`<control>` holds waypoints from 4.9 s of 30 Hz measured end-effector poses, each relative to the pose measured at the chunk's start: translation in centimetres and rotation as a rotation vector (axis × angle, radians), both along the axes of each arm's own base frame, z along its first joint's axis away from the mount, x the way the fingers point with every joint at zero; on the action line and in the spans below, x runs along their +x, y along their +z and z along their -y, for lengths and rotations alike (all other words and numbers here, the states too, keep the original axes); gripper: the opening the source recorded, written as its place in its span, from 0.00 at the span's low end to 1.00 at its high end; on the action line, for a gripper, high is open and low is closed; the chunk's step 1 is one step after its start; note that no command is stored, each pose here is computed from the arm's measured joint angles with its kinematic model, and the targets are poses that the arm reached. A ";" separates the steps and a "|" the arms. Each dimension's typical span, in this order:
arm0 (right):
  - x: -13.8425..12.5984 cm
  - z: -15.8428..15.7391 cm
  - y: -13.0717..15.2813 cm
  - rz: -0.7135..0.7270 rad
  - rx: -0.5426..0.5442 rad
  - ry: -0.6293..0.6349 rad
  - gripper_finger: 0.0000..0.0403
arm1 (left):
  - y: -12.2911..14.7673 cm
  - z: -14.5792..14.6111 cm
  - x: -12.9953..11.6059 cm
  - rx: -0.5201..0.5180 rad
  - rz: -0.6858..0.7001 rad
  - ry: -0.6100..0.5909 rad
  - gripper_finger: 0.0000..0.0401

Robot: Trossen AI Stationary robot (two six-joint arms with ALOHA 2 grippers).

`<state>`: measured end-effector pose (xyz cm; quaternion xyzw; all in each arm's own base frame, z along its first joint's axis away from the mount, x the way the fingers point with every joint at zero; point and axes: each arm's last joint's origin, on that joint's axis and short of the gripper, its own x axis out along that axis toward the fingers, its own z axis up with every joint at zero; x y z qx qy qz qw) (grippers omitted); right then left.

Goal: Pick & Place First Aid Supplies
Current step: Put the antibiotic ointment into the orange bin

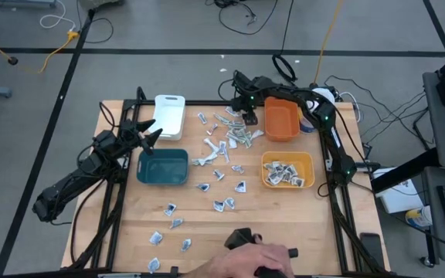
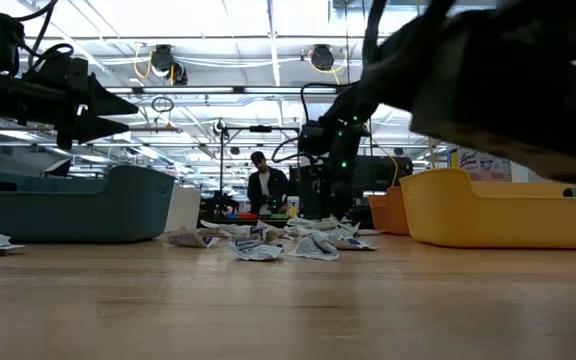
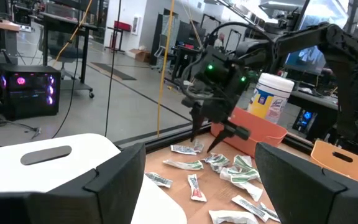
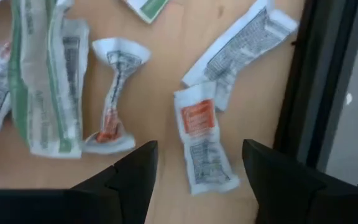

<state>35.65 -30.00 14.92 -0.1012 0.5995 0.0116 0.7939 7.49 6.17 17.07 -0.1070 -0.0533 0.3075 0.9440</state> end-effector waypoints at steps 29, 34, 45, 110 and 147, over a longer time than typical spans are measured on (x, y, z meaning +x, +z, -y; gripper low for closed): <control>0.3 -3.1 3.3 -0.031 -0.008 -0.117 0.00 | 0.0 0.0 0.0 0.000 0.000 0.000 0.76; -0.5 -3.9 6.3 0.003 -0.006 -0.287 0.00 | 0.0 0.0 0.0 0.000 0.000 0.000 0.76; -3.2 -5.9 12.0 0.061 0.044 -0.759 0.00 | 0.0 0.0 0.0 0.000 0.000 0.000 0.76; -11.7 -6.8 7.5 -0.271 -0.021 -0.398 0.62 | 0.0 0.0 0.0 0.000 0.000 0.000 0.76; 1.4 -5.5 5.5 0.026 0.005 -0.179 0.62 | 0.0 0.0 0.0 0.000 0.000 0.000 0.76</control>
